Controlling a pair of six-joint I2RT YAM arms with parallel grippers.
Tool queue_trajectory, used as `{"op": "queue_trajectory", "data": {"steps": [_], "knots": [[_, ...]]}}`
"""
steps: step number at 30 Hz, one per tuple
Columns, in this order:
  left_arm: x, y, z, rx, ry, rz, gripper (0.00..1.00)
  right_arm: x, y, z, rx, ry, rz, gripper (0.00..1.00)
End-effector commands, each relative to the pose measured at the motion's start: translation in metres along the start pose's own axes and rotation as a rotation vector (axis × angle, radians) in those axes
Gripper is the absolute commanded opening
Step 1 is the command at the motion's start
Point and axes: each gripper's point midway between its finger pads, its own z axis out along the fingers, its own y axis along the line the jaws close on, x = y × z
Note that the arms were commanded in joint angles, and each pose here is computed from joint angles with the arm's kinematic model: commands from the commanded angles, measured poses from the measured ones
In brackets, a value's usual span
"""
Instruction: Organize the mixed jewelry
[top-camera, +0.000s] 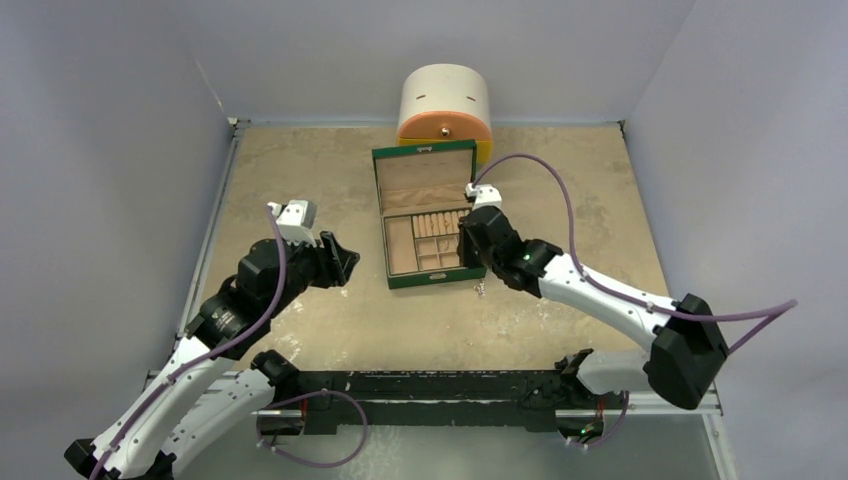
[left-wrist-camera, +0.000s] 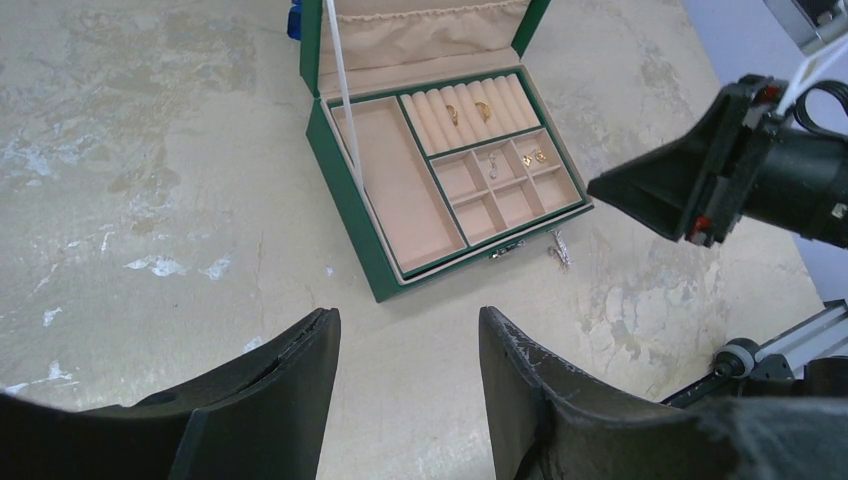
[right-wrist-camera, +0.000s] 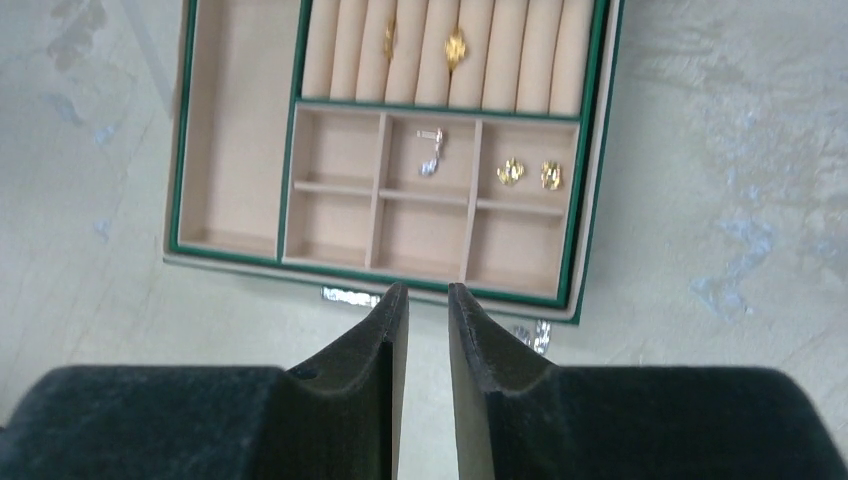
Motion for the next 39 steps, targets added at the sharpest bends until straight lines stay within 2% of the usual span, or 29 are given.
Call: {"op": "queue_trajectory", "data": {"steps": [1,10,16,29,39], "knots": [[-0.015,-0.004,-0.002,0.010,-0.042,0.002,0.53,0.030,0.002,-0.020,-0.032,0.055,0.000,0.24],[-0.014,-0.004,0.000,0.011,-0.036,0.004,0.53,0.111,0.002,-0.036,-0.047,0.209,-0.006,0.24],[-0.015,-0.005,-0.001,0.014,-0.040,0.003,0.53,0.149,0.002,-0.041,-0.084,0.281,0.005,0.25],[-0.016,-0.005,-0.002,0.015,-0.043,0.002,0.53,0.192,0.011,-0.049,-0.118,0.354,-0.036,0.27],[-0.015,-0.005,-0.002,0.016,-0.042,0.002,0.53,0.197,0.004,-0.049,-0.069,0.351,-0.060,0.28]]}}
